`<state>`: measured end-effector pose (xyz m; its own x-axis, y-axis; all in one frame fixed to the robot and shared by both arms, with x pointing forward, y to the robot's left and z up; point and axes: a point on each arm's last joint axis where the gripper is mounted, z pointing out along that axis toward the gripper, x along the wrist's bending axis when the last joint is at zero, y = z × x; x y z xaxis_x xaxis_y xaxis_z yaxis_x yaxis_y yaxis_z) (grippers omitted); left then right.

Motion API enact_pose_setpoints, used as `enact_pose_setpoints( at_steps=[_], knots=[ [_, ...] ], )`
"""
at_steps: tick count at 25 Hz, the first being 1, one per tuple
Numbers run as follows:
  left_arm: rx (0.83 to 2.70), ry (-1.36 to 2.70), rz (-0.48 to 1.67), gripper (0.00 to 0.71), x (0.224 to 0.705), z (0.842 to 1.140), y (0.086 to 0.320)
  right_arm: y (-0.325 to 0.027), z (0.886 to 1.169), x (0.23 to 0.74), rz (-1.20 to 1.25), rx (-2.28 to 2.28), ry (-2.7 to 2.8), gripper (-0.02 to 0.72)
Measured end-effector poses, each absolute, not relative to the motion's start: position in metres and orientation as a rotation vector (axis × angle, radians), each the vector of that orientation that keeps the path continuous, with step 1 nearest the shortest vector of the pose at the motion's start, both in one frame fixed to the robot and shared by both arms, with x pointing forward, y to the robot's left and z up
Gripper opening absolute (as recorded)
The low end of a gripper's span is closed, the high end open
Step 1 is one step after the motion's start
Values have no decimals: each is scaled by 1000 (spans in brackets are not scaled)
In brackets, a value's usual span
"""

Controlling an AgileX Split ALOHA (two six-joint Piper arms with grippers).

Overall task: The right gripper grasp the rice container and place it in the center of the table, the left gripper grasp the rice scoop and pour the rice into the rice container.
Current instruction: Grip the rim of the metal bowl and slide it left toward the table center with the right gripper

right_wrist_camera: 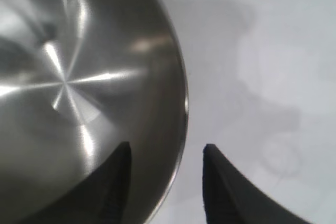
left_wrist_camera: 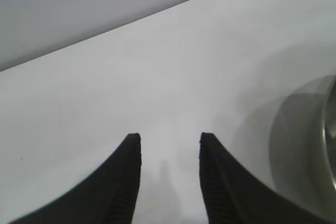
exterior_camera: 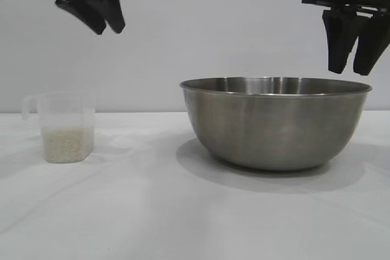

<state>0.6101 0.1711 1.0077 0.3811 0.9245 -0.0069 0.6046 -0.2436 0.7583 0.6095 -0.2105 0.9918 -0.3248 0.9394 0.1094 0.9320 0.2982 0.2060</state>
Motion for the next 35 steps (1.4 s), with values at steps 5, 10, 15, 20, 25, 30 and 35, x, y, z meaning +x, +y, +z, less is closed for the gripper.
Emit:
enact_pose_setpoints(
  at_steps=[5,10,15,20,25,30,35],
  knots=[
    [1960,1322,594,216,607,1001,173,-211,975,614,314,1816,2524,309],
    [1953,1317,604,216,607,1002,173,-210,959,617,269,1835,2546,309],
    [1942,1314,613,216,608,1003,173,-210,949,619,243,1848,2559,113],
    [1940,1313,614,216,608,1003,173,-205,948,619,256,1847,2564,0],
    [1940,1313,613,216,608,1003,173,-197,948,616,261,1827,2584,0],
    [1936,1316,610,216,608,1003,173,-187,948,614,276,1814,2605,0],
    [1936,1316,611,216,608,1003,173,-175,946,612,300,1796,2627,0]
  ],
)
